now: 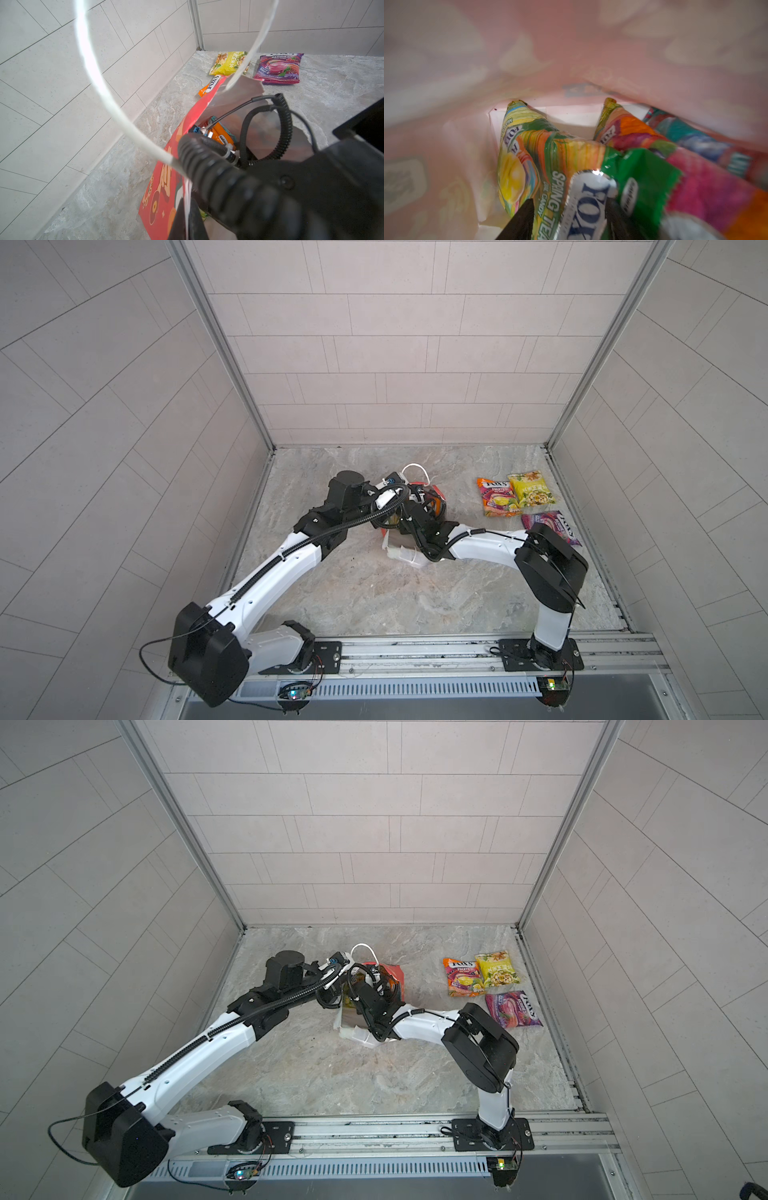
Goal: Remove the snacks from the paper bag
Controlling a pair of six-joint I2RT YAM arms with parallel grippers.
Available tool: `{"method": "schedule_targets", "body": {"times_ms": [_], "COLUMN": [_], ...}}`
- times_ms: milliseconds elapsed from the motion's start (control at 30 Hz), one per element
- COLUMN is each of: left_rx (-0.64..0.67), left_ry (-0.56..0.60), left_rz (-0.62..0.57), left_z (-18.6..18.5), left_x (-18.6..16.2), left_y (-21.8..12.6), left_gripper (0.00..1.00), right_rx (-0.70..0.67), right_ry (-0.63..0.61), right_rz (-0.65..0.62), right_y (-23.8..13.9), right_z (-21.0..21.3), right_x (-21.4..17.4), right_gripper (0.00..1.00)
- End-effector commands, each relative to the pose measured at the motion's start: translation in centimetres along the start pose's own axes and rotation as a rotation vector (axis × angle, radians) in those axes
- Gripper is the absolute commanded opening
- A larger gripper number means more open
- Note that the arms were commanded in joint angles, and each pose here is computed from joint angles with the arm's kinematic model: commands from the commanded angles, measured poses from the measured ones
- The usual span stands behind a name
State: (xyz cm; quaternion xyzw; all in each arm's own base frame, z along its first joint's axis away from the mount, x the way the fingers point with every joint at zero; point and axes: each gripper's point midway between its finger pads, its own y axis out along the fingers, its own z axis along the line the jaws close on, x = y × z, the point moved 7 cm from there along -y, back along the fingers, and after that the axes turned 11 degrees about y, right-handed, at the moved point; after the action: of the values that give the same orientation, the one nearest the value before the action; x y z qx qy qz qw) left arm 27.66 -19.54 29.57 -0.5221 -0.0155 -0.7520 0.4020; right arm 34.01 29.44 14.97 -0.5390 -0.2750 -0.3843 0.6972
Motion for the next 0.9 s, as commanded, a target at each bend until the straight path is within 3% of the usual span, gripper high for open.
{"method": "schedule_targets", "body": {"times_ms": [0, 267, 400, 600, 867], "left_rx": [-0.012, -0.013, -0.01, -0.011, -0.004], "left_ry": [0.008, 0.01, 0.011, 0.01, 0.01], "left_rz": [-0.043, -0.046, -0.046, -0.042, -0.032], "left_z": [-0.2, -0.3, -0.2, -0.3, -0.2], "left_x": [0.7, 0.7, 0.7, 0.5, 0.4], "left_y": [-0.4, -0.5, -0.5, -0.4, -0.3], "left_gripper": [0.0, 0.0, 0.0, 0.0, 0.0], "right_rx": [-0.036, 0.081, 0.181, 0.284, 0.362], "right_ry": [-0.003, 0.047, 0.057, 0.055, 0.032], "right_rz": [0.036, -0.039, -0.07, -0.1, -0.09], "right_y": [2.1, 3.4, 2.6, 0.2, -3.3], "right_z": [-0.5, 0.9, 1.9, 2.3, 1.9], "right_x": [-1.1, -0.6, 0.3, 1.8, 3.0], "right_gripper": [0.53, 0.35, 0.17, 0.02, 0.0]}}
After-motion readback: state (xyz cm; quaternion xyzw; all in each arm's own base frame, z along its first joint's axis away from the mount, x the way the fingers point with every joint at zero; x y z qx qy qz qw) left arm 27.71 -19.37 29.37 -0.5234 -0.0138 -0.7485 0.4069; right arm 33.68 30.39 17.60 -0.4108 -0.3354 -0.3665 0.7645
